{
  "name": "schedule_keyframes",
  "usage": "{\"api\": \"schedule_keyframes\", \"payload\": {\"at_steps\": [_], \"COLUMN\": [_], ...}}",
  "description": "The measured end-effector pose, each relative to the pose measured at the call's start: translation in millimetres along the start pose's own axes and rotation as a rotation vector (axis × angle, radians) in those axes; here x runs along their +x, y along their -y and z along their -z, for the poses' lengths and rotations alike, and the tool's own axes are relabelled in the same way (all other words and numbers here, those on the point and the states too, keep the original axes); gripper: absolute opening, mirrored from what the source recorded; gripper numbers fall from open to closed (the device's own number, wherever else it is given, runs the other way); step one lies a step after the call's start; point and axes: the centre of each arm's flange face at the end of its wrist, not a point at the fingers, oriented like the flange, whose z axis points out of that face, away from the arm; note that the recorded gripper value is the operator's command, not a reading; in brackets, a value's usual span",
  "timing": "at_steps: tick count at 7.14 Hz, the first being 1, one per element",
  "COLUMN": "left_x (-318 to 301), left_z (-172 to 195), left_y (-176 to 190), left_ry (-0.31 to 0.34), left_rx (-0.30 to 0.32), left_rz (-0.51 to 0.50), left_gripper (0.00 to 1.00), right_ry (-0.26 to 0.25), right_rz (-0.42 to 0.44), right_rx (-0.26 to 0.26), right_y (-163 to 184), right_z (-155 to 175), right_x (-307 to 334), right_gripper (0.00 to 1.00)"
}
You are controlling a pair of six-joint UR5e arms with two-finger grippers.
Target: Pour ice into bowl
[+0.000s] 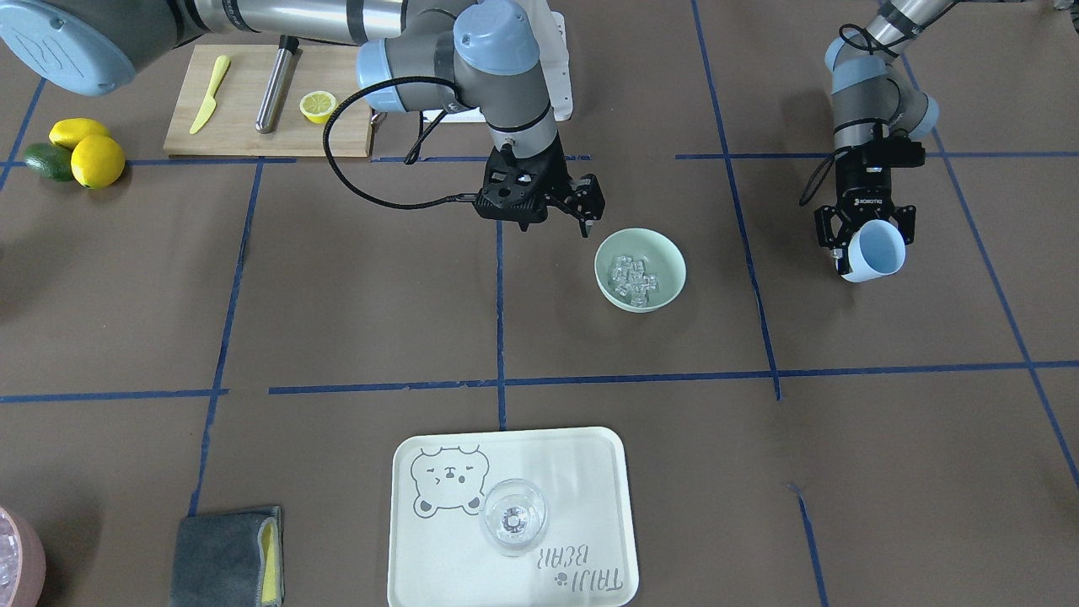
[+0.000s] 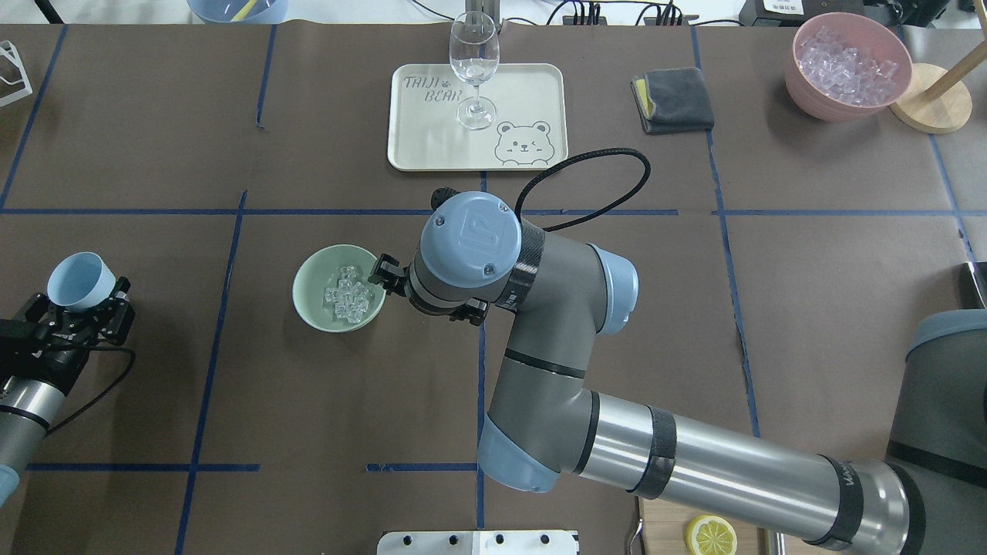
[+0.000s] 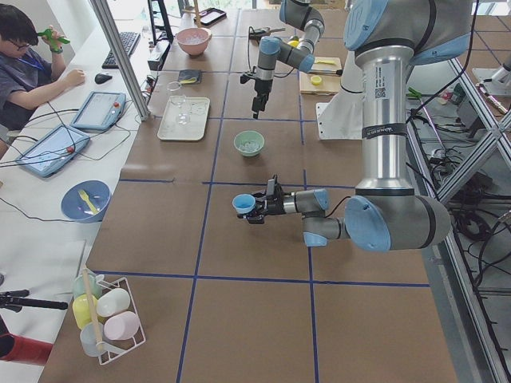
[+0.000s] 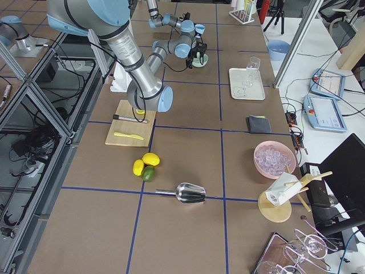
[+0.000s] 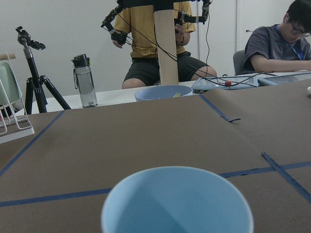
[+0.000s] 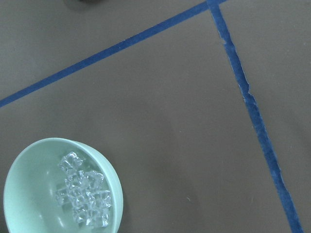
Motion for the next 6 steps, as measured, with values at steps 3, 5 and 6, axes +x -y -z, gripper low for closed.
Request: {"api": "schedule_keyframes", "payload": {"at_steps": [3, 5, 6], "left_x": [-5, -10, -11], "left_z": [-6, -9, -10], "left_y": [3, 6, 7], "left_ry": [-0.011, -0.014, -0.021], "left_rx": [-0.035, -0.046, -0.056], "left_rz": [-0.019, -0.043, -0.043], "left_gripper": [1.0, 1.0, 1.0], "right_ry": [-0.002, -0.006, -0.009], "right_rz": [0.002, -0.003, -0.003], "right_rx": [0.005, 0.011, 0.017], "right_y": [-4, -7, -9], "right_z": [-4, -8, -13], "right_x": [-10, -14, -18], "right_gripper": [1.0, 1.0, 1.0]}}
